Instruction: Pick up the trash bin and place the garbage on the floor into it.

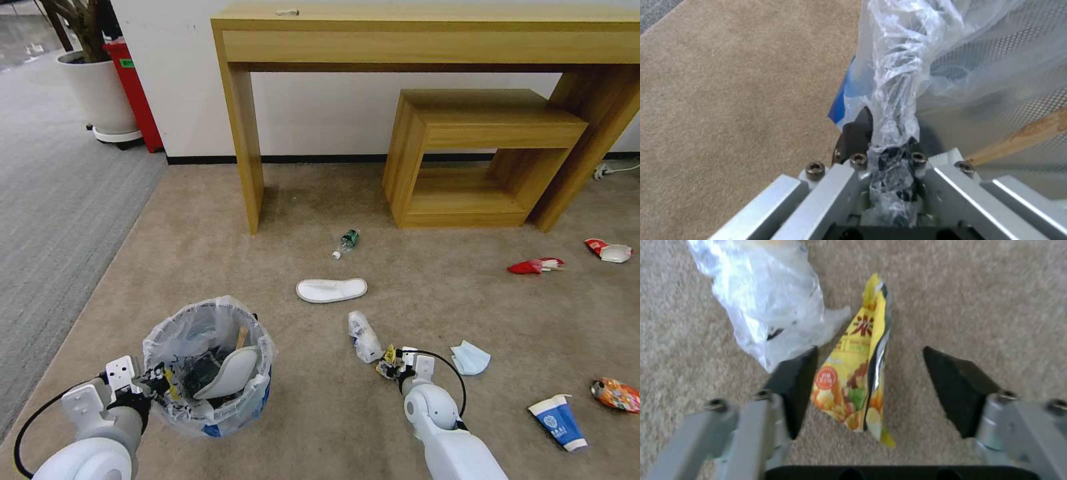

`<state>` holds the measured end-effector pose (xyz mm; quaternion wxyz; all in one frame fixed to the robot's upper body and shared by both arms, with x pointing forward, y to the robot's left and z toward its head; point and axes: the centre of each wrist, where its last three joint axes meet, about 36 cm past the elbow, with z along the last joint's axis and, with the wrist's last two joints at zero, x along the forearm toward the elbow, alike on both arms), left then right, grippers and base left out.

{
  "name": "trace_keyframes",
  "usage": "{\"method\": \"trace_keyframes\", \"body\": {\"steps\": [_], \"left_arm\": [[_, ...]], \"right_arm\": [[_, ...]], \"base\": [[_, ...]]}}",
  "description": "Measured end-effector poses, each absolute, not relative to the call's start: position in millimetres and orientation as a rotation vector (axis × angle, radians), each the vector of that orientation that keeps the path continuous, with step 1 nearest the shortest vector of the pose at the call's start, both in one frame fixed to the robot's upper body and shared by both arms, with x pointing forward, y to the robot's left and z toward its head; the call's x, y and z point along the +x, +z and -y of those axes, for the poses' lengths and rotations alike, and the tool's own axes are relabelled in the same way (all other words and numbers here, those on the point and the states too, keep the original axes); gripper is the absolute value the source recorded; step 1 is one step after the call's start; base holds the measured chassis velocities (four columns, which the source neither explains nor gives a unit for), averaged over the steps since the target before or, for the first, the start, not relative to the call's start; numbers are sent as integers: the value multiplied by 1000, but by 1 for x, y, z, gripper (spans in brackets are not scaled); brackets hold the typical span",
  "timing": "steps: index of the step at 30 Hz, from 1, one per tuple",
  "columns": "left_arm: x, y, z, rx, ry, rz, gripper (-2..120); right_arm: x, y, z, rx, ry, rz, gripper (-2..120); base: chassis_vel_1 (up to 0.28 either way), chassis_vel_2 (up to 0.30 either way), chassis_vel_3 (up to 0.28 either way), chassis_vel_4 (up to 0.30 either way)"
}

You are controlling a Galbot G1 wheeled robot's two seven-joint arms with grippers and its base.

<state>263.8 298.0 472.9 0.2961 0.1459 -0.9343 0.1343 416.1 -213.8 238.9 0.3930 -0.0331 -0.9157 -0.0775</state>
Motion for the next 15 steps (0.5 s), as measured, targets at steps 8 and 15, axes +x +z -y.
{"method": "trace_keyframes", "body": {"steps": [8,15], "left_arm": [[262,472,-298,393,355,2480,1],[263,471,-298,397,353,2480,1]], "right_arm": [[419,230,212,-79,-184,2312,32],[421,229,212,-71,-179,2317,11]], "base": [[0,0,0,0],[0,0,0,0]]}}
